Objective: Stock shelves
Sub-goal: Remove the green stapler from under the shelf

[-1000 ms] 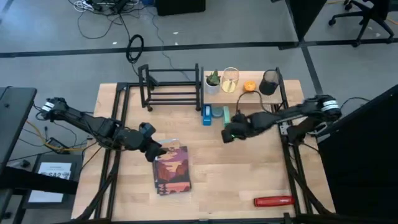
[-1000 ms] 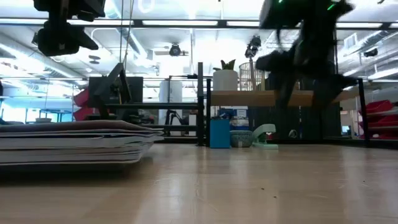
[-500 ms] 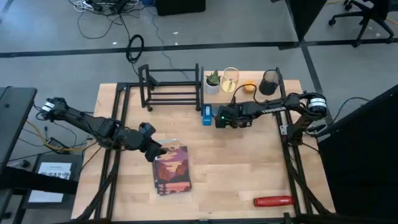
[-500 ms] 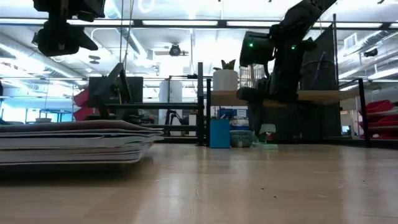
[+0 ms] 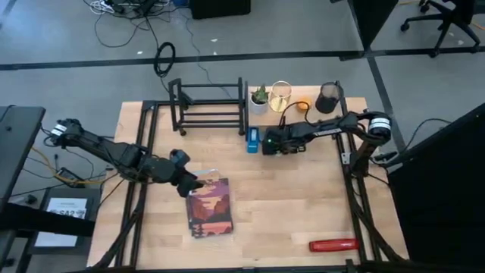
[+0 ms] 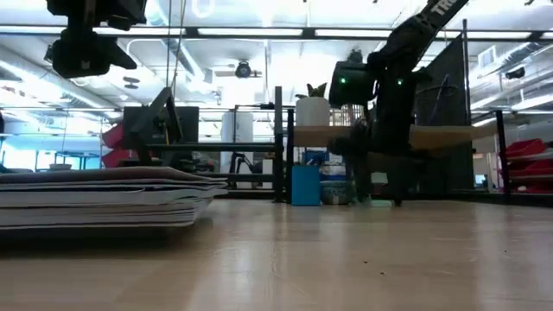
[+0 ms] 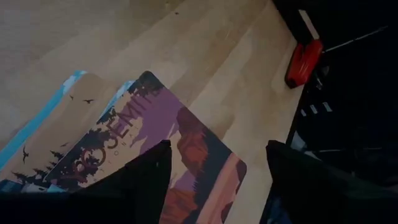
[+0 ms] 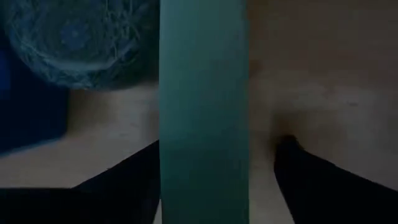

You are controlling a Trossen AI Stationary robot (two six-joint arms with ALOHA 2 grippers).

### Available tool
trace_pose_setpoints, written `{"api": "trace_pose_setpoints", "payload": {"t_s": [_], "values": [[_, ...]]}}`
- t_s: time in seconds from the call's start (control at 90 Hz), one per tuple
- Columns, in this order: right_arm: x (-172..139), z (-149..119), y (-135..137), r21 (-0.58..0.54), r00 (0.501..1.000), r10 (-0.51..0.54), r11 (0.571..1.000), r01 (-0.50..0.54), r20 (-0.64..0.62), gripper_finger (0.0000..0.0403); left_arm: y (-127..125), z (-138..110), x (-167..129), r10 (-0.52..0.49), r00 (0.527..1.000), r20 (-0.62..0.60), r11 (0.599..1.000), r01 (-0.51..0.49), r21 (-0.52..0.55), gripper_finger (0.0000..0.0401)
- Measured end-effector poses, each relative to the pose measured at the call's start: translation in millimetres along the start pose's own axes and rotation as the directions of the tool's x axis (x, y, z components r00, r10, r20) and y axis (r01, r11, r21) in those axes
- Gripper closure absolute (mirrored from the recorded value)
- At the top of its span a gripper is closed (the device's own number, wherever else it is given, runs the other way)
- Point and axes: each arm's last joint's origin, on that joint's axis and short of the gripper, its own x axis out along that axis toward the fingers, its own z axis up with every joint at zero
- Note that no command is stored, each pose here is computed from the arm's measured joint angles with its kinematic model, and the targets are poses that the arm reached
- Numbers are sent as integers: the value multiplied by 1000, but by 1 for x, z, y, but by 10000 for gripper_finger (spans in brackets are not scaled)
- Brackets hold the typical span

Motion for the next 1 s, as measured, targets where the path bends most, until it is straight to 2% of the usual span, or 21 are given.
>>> {"api": "trace_pose_setpoints", "payload": {"t_s": [0.211,0.422,0.544,0.733,0.844,1.0], "values": [[0,-1,0,1,1000,5,1000,-5,-10,225,0,1,0,3,1000,17,1000,-3,-2,160],[-2,-1,2,1,999,24,1000,-24,-40,322,0,1,0,7,1000,25,1000,-7,-3,160],[-5,-8,2,-22,996,26,999,-28,-85,324,0,1,0,7,1000,28,1000,-7,-4,160],[-24,-37,1,-155,974,28,986,-65,-226,324,-1,2,0,-1,999,41,1000,1,-12,160],[-48,-63,-1,-317,953,38,938,-137,-300,324,-1,2,0,-1,999,44,1000,1,-14,160],[-88,-103,-21,-559,931,-29,806,-193,-365,324,-1,2,0,-1,999,45,1000,2,-25,160]]}}
